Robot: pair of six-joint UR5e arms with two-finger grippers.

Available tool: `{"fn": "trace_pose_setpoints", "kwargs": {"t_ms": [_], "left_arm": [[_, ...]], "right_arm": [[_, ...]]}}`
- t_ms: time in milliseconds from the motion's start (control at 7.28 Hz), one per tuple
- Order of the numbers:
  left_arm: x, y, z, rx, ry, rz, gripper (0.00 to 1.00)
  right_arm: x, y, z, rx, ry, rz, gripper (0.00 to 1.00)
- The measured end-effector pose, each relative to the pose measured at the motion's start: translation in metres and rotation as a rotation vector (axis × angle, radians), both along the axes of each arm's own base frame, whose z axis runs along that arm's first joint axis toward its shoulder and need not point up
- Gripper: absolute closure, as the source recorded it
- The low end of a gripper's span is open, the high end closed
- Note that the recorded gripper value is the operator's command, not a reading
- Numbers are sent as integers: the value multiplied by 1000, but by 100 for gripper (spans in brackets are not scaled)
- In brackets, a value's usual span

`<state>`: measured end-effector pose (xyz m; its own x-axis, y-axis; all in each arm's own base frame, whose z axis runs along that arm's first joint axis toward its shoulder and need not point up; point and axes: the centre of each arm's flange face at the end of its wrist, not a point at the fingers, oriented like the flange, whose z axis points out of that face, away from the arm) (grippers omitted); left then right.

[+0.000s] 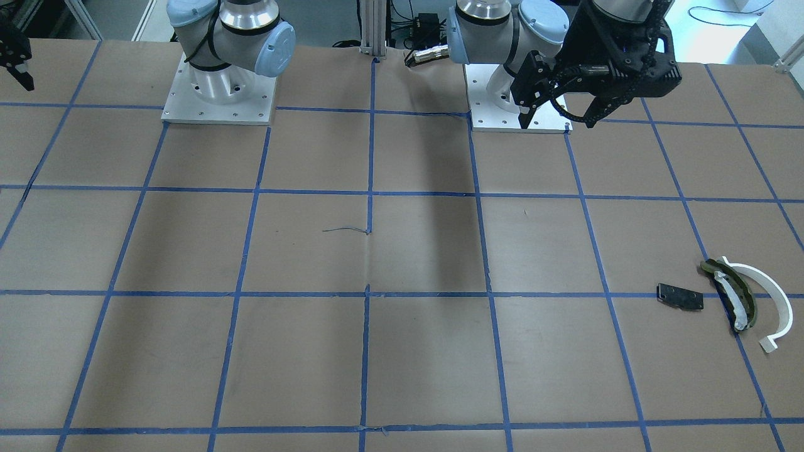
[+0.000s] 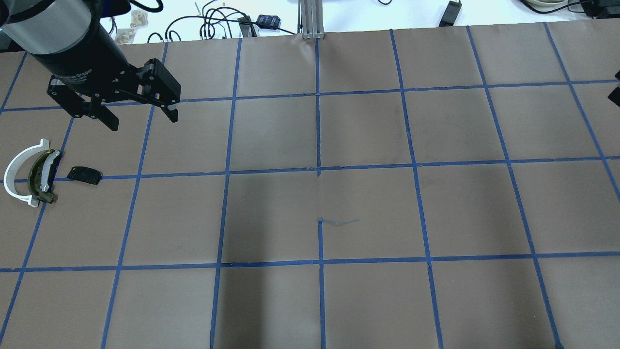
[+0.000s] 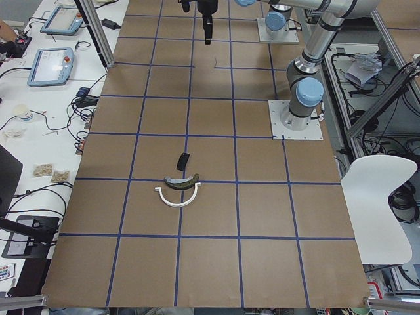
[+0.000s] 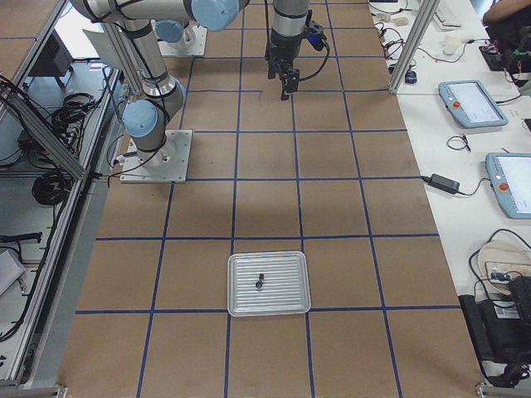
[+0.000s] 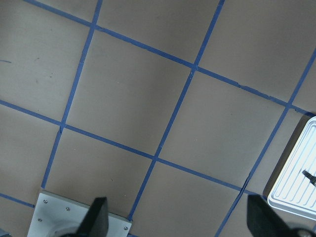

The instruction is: Place bearing gear from tray to pile

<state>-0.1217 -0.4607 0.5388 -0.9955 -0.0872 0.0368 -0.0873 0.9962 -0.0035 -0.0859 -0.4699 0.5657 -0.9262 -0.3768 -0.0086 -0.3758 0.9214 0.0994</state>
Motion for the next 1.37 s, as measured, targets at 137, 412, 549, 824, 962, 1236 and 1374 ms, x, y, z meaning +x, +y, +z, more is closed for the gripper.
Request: {"fn": "trace_pose_setpoints", "kwargs": {"t_ms": [137,412,549,824,962,1236,1374], "left_arm": [[0,0,1,-1,-1,0,0],[0,0,2,-4,-1,0,0],[0,0,3,-5,0,0,0],[0,-1,3,-6,1,0,0],[0,-1,3,-7,0,0,0],[0,-1,4,-8,0,0,0],[0,-1,4,-9,1,0,0]], "right_arm": [[-21,4,-2,11,-2,17,0],[-93,-4,-23,11,28,216,0],[-138,-7,-40,17,27,305,0],[-222,-5,-84,60,-1,452,0],[-264,4,-112,108,-9,524,0],[-336,17,-179,115,34,673,0],[-358,25,-209,68,55,750,0]]}}
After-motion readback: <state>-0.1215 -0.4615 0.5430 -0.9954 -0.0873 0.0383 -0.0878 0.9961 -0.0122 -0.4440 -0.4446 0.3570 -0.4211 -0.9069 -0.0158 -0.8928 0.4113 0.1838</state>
